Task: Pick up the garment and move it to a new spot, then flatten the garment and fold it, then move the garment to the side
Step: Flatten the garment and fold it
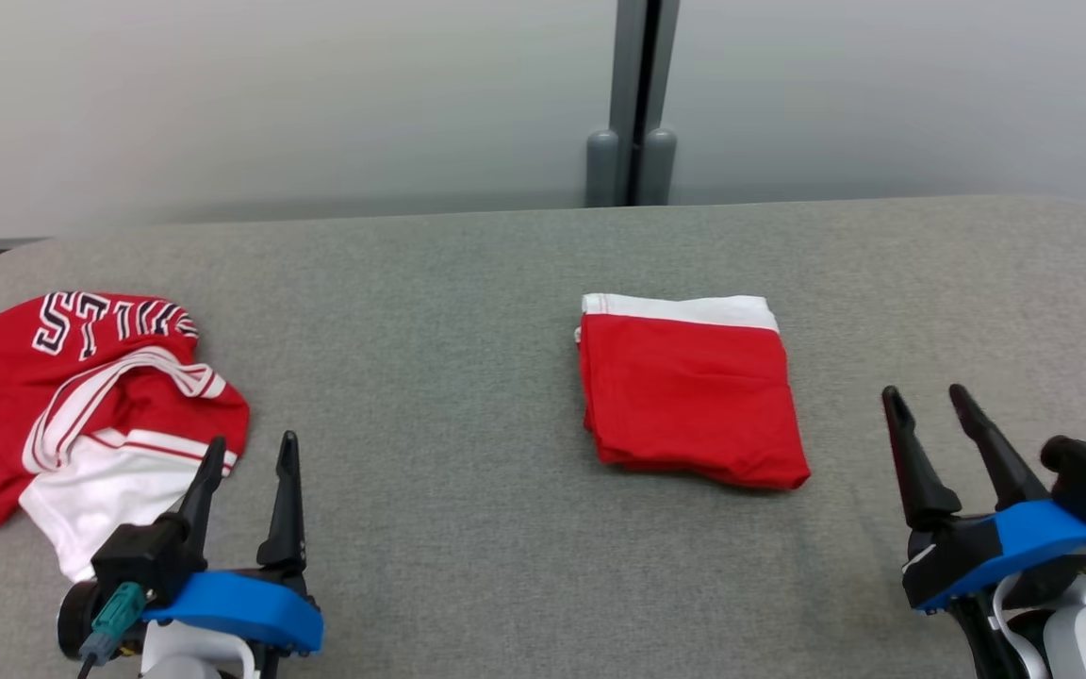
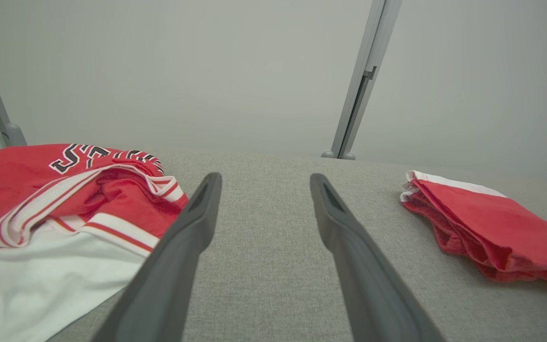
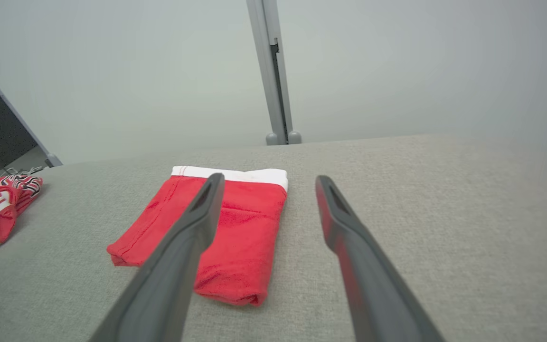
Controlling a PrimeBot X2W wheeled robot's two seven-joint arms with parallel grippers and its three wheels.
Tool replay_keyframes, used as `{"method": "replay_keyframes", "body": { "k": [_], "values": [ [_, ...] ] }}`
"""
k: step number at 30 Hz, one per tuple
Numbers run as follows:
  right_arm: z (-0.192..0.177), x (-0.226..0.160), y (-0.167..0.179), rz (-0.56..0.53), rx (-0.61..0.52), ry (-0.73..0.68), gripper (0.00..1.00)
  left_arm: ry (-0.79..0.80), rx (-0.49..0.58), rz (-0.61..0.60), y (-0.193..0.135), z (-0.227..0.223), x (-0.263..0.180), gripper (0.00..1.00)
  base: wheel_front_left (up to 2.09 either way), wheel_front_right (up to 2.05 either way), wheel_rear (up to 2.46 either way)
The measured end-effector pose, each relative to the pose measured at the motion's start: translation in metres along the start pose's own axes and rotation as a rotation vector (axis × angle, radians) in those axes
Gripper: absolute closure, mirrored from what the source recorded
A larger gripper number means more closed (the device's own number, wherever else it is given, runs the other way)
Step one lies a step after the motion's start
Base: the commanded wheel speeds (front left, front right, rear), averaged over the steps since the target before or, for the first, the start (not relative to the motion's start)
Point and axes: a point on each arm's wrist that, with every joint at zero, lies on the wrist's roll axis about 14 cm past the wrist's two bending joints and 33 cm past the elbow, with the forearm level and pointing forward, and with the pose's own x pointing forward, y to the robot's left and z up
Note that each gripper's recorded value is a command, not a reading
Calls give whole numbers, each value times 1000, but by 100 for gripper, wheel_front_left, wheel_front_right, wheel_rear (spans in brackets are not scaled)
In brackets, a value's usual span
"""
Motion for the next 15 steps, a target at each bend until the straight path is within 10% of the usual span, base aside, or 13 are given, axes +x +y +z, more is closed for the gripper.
{"method": "replay_keyframes", "body": {
  "k": [15],
  "values": [
    [-10,-33,-15,-72,-18,-41,0,-18,-1,0,-3,6,-9,0,0,0,0]
  ]
}}
